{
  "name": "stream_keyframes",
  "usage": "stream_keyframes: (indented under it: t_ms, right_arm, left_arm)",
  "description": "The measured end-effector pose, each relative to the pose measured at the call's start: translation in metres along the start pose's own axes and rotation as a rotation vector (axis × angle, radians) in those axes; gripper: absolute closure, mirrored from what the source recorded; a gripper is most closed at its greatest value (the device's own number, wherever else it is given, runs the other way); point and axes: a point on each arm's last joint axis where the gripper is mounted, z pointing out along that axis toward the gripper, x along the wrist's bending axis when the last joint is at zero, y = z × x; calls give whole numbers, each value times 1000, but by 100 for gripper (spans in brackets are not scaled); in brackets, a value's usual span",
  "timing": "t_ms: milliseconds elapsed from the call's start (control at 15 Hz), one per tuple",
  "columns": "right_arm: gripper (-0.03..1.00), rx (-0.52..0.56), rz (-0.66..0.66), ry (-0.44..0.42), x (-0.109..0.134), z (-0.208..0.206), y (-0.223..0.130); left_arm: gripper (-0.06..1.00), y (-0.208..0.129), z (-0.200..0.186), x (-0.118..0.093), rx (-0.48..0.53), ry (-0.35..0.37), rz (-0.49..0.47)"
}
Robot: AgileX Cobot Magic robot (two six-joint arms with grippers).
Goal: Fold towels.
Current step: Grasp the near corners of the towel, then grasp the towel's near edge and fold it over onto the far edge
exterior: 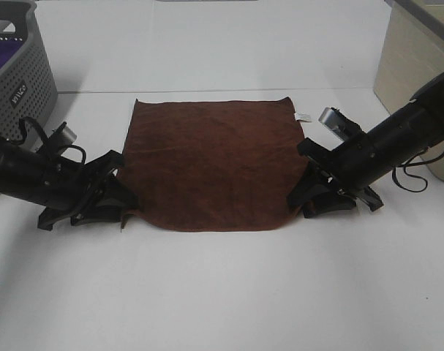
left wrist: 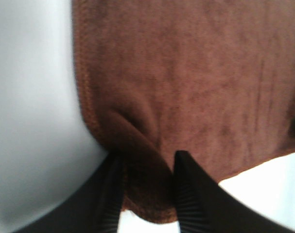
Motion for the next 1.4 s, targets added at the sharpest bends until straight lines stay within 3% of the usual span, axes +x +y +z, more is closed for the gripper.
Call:
stream_keyframes:
  t_ms: [67, 133, 200, 267, 533, 933, 1133, 1400]
  right_arm:
    - [70, 4, 9, -19, -2, -1, 0]
    - [80, 4, 8, -35, -5, -2, 0]
    - [92, 9, 14, -40, -5, -2, -1]
    - [94, 16, 5, -33, -2, -5, -2]
    - [95, 73, 21, -34, 6, -15, -23]
    - [95, 164, 115, -56, 11, -24, -84]
    - [95, 142, 115, -80, 14, -30, -78]
    - [95, -32, -31, -89, 40, -61, -18]
  left_arm:
    - [78, 0, 0, 3, -4, 28, 8]
    - [87, 0, 0, 4, 2, 40, 26]
    - [92, -1, 0, 4, 12, 36, 34]
    - [93, -2, 0, 3, 26, 26, 35]
    - [93, -7, -19, -8, 62, 41, 61]
    - [93, -55, -47, -10, 250, 132, -14]
    - [93, -41, -51, -22, 202, 107, 12]
    - [93, 6, -59, -49, 16, 80, 83]
